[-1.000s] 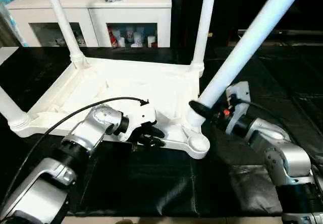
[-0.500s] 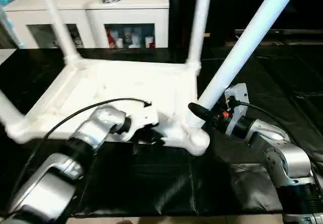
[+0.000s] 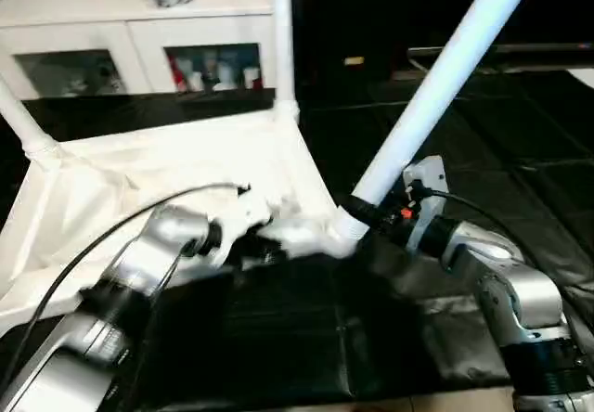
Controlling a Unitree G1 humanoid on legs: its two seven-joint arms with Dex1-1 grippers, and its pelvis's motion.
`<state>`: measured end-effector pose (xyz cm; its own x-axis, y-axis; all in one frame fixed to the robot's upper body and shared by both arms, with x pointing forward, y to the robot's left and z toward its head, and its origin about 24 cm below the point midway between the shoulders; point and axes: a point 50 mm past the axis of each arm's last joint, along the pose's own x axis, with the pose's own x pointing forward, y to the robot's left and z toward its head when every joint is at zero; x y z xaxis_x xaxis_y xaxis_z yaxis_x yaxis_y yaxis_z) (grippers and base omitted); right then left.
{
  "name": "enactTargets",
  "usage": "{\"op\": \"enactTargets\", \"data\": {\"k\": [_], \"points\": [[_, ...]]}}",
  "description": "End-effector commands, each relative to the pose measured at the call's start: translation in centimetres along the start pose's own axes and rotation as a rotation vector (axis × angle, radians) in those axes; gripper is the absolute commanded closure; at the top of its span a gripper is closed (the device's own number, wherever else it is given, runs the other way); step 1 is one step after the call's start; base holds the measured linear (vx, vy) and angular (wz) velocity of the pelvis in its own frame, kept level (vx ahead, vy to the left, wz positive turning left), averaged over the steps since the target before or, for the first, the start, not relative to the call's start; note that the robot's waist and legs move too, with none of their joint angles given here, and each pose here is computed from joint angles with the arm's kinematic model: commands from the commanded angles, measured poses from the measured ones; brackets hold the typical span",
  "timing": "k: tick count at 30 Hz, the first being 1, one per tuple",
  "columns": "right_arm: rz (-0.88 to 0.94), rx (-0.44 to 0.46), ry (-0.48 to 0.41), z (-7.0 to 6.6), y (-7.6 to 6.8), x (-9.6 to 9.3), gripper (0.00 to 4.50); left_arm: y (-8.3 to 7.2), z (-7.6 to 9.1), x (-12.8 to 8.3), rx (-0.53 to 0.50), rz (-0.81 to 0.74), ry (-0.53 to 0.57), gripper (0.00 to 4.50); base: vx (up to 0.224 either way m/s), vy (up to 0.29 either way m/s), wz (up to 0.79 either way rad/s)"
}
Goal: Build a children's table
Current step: Insert table leg to table base
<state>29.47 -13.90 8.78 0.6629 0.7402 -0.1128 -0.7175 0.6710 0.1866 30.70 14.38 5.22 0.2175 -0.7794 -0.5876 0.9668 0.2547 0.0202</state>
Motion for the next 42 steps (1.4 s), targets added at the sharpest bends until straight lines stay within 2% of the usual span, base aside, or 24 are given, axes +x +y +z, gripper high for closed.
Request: {"op": "enactTargets", "data": {"k": [1, 5, 13, 15, 21, 29, 30, 33, 36, 39, 42], "points": [[0.020, -0.019, -0.020, 0.7, 0.4, 0.1, 2.59, -0.9, -1.1, 0.4, -0.016, -0.049, 0.042, 4.50, 0.000, 0.000, 0.00], [0.022, -0.022, -0.022, 0.8, 0.3, 0.2, 2.59, -1.2, -0.5, 0.2, -0.039, -0.056, -0.011, 4.50, 0.000, 0.000, 0.00], [0.024, -0.023, -0.016, 0.6, 0.3, 0.2, 2.59, -1.2, 0.4, 0.7, -0.021, -0.050, -0.052, 4.50, 0.000, 0.000, 0.00], [0.024, -0.024, -0.016, 0.6, 0.3, 0.2, 2.59, -1.1, 0.5, 0.9, -0.030, -0.045, -0.055, 4.06, 0.000, 0.000, 0.00], [0.020, -0.025, -0.017, 0.5, 0.3, 0.2, 2.59, -0.6, 0.7, 1.2, 0.009, 0.014, -0.066, 3.67, 0.000, 0.000, 0.00], [0.025, -0.028, -0.020, 0.6, 0.5, 0.3, 2.59, -0.8, 0.4, 1.6, -0.022, 0.007, -0.075, 3.67, 0.000, 0.000, 0.00], [0.025, -0.029, -0.020, 0.5, 0.5, 0.3, 2.59, -0.8, 0.3, 1.6, -0.023, 0.006, -0.072, 3.95, 0.000, 0.000, 0.00], [0.026, -0.034, -0.015, 0.5, 0.5, 0.3, 2.59, -0.8, 0.0, 1.8, -0.025, 0.014, -0.058, 4.05, 0.000, 0.000, 0.00], [0.022, -0.052, 0.006, 0.2, 0.3, 0.3, 2.59, -0.8, -0.3, 1.8, -0.030, 0.016, -0.045, 4.39, 0.000, 0.000, 0.00], [0.020, -0.088, 0.053, -0.3, 0.1, 0.1, 2.59, -0.7, -0.5, 1.8, -0.034, 0.013, -0.033, 4.49, 0.000, 0.000, 0.00], [0.024, -0.087, 0.085, -0.7, -0.1, 0.0, 2.59, -0.7, -0.5, 1.8, -0.041, 0.013, -0.040, 4.50, 0.000, 0.000, 0.00]]}}
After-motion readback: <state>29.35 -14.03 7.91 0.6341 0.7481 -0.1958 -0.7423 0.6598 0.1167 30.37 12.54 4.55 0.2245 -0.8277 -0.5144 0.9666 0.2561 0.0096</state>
